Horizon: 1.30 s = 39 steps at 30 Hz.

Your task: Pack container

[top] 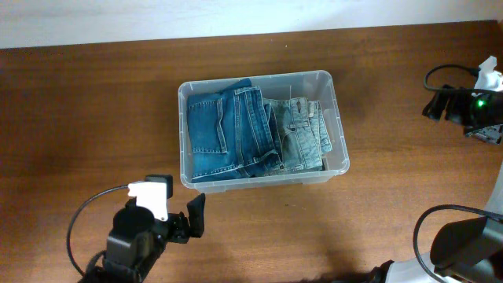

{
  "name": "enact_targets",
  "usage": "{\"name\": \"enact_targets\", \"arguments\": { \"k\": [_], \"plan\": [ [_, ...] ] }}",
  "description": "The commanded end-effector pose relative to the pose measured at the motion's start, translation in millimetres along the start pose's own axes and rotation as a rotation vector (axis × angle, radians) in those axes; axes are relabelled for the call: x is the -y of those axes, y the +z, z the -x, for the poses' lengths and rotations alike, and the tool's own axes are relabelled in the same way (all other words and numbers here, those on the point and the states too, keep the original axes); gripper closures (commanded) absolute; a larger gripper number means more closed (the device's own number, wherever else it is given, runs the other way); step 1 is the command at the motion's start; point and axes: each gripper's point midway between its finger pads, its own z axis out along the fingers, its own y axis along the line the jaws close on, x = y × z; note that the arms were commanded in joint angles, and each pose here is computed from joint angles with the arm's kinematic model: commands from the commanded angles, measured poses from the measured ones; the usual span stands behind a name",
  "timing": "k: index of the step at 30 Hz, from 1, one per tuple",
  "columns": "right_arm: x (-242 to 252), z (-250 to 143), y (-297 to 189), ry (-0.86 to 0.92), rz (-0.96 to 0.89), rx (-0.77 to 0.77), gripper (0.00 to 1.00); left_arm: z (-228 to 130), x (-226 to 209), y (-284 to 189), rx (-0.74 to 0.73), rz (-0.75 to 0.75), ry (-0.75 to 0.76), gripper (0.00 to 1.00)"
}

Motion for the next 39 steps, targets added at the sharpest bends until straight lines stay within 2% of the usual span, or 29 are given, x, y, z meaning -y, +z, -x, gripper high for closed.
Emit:
{"name": "enact_targets", "arguments": {
  "k": [1,6,11,21,39],
  "plan": [
    [1.2,2.4,-2.7,-0.006,-0.003,0.011,0.01,-3.5,-16.1,12.3,0.108,0.022,-0.027,0.0],
    [1.2,2.4,-2.7,-0.005,-0.003,0.011,0.01,3.0,-24.3,24.4,0.282,-0.011,-0.048,0.0],
    [1.2,2.4,-2.7,-0.005,-0.003,0.011,0.01,10.5,-23.6,22.9,0.416,-0.049,0.106,0.0],
    [1.2,2.4,-2.7,-0.006,-0.004,0.011,0.01,20.6,-33.9,6.8,0.5,0.042,0.313,0.0],
    [1.2,2.4,-2.7,-0.006,-0.003,0.011,0.01,1.9,-61.7,12.1,0.518,0.134,0.288,0.0]
  ]
}}
